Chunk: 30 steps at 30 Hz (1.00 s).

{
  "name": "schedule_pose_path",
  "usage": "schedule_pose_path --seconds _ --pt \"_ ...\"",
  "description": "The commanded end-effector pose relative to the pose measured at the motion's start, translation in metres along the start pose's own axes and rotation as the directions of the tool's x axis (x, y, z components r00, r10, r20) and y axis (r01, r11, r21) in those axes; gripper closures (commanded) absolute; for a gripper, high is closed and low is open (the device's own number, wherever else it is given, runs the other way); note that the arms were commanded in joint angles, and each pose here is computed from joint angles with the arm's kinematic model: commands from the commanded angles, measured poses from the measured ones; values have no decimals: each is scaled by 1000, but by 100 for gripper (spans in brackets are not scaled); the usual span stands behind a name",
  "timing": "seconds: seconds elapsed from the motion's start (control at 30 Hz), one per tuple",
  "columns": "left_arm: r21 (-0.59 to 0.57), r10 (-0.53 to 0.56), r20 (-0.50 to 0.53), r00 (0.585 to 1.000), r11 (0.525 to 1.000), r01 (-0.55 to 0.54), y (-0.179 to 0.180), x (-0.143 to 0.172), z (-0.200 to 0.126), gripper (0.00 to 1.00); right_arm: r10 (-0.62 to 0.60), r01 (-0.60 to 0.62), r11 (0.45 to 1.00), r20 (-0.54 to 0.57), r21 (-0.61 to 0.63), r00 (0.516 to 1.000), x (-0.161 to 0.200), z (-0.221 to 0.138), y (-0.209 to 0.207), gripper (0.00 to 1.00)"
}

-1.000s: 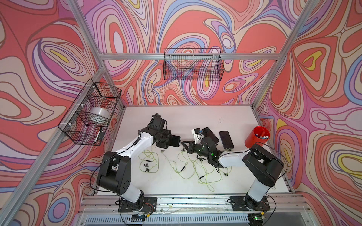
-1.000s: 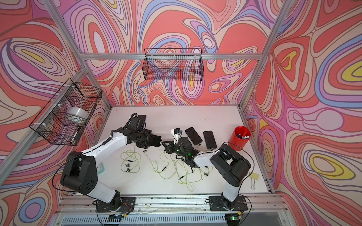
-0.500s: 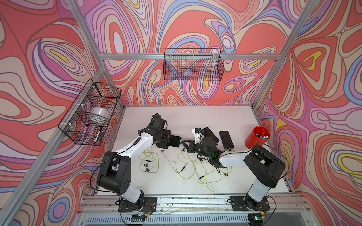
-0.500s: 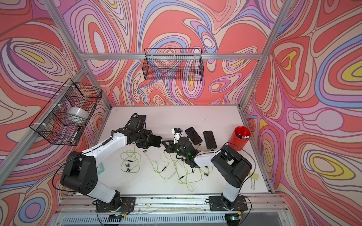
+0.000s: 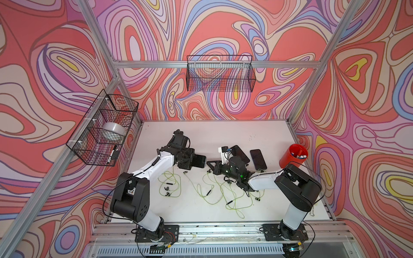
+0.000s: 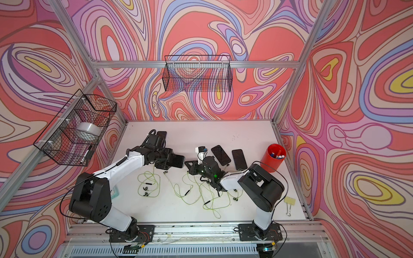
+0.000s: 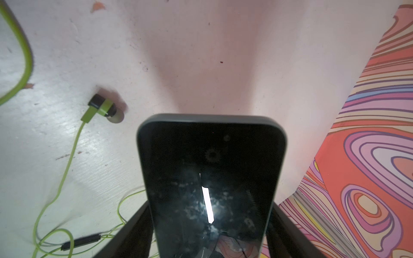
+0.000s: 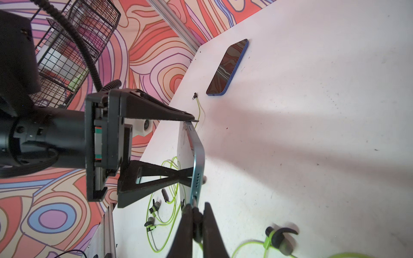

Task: Plug wired earphones into phones
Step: Insert the wired earphone into the phone.

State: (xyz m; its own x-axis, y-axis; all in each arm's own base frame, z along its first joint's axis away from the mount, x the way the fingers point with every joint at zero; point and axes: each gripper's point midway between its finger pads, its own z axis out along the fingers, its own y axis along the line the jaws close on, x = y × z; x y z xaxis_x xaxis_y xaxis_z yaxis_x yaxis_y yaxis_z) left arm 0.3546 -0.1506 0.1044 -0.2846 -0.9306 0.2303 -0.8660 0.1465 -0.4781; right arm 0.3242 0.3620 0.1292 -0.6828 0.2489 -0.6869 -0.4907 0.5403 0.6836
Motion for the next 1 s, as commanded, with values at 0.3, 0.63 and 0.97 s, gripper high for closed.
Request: schedule_pose_path --seconds 0.3,0.63,0.97 --pt "56 -24 -115 993 998 30 -9 21 -3 100 -12 11 999 -37 -48 999 -5 18 17 100" --pt "92 -26 -193 981 995 45 -21 34 -2 100 -43 46 999 -142 23 989 7 26 10 100" --pt "103 -13 -245 969 994 40 -25 44 -1 100 -45 44 999 -165 -4 985 11 32 13 100"
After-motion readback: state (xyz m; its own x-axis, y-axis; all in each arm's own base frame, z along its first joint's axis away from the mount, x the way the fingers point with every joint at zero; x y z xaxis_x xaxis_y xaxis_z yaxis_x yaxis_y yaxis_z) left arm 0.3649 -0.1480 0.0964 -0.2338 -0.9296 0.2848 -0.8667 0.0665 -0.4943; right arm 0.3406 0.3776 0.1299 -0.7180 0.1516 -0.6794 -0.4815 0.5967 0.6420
